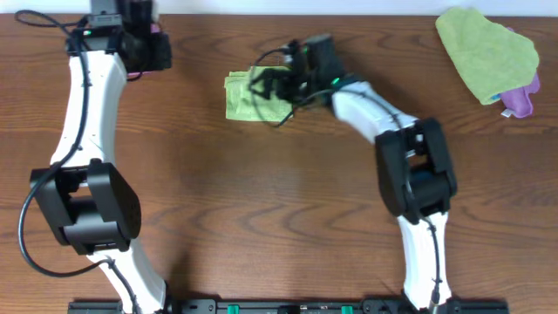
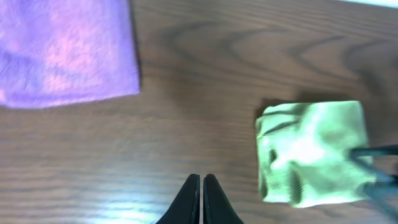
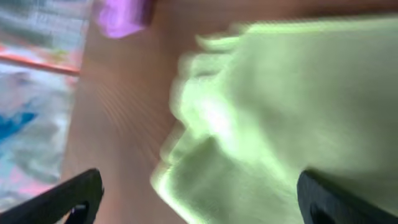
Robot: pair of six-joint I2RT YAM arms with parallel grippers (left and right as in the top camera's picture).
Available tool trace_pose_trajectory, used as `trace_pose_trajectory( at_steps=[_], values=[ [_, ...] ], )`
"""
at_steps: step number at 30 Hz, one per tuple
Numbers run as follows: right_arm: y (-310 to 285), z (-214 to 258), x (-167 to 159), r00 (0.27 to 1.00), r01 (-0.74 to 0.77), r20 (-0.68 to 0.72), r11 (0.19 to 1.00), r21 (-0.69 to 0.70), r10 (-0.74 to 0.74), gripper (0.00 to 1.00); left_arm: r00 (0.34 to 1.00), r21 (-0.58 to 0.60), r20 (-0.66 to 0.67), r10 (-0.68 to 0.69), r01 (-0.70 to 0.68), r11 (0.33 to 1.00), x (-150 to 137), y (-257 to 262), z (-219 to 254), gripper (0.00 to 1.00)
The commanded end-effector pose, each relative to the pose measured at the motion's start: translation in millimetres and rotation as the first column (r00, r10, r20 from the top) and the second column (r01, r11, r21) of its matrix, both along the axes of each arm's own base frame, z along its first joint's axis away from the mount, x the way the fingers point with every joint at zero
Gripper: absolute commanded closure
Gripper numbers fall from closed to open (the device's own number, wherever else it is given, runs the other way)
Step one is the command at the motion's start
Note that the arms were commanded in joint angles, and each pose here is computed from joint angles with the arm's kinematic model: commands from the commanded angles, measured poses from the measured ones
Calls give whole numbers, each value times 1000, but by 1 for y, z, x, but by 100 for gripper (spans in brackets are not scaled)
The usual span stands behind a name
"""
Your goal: Fold the cloth
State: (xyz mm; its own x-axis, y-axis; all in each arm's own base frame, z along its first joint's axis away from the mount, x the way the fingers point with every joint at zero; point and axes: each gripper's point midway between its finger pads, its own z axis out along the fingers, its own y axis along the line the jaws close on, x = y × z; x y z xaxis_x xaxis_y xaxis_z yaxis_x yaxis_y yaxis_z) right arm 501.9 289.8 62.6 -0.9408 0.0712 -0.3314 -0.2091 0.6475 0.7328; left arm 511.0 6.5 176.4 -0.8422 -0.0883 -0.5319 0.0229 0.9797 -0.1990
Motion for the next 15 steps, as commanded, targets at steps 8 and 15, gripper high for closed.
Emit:
trace_pose_trajectory(
  at_steps=[8,15],
  values=[
    [-128,128,8,975,73,215,842,-535,51,1,994,-9,0,-110,110,994,-1,-34,-1,94],
    [-170,198,-43,961,120,265,732,-671,85,1,987,-12,-15,-160,160,987,-6,-60,-6,94]
  ],
)
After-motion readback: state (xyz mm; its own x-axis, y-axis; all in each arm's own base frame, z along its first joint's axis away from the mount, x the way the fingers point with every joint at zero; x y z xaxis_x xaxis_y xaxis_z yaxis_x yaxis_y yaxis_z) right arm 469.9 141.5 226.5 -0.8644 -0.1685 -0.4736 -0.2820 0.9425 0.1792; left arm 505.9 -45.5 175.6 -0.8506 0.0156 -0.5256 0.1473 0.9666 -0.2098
